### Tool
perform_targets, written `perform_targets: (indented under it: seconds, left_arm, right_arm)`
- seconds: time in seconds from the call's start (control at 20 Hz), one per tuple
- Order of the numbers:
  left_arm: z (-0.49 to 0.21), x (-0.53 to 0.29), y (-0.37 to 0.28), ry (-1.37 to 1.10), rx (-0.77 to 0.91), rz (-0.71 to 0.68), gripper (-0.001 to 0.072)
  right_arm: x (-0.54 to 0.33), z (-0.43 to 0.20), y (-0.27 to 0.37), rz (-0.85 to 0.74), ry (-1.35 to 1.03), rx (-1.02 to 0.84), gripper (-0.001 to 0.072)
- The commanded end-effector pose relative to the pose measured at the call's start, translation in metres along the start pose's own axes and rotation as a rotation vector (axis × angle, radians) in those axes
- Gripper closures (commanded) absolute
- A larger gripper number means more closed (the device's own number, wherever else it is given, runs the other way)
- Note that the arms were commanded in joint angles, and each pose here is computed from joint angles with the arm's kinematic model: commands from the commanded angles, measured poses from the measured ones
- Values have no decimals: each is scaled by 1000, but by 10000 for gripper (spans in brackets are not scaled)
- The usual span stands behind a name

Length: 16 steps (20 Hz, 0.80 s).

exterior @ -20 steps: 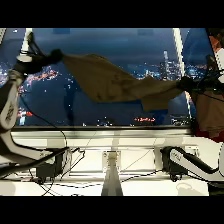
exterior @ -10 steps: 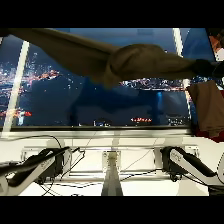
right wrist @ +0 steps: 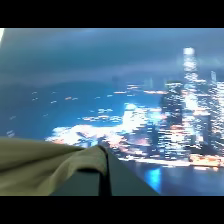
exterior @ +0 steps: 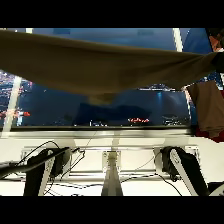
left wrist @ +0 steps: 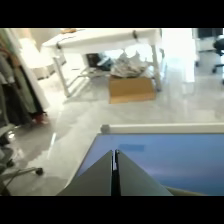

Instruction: Fold the clothes and pants, and hang the long-sleeved shirts on hangers.

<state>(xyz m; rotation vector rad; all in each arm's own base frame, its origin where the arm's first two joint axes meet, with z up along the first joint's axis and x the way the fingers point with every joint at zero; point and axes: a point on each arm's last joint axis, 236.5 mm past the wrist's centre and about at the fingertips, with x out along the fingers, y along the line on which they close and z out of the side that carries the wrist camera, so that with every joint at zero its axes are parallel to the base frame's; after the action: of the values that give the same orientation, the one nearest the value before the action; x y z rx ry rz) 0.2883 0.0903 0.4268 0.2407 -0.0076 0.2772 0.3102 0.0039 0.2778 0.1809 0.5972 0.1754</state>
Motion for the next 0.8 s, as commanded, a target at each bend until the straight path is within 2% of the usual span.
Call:
perform_targets:
  seconds: [0.0,0.15,0.3,0.55,0.75]
  left_arm:
    - [3,-17,4,0,-37,22,696]
    - [-31,0,-4,129,-65,-18,696]
    - [-117,29,-35,438,-109,-150,695]
    - [-277,95,-111,824,-132,-366,694]
    - [-350,128,-194,939,-177,-515,695]
  right_arm:
    - [-39,-24,38,59,28,-66,695]
    - [-46,-45,54,115,103,-71,696]
    - [-16,-54,26,75,151,-48,696]
    - [107,-111,-45,51,318,202,695]
    - [194,-139,-111,-53,305,356,694]
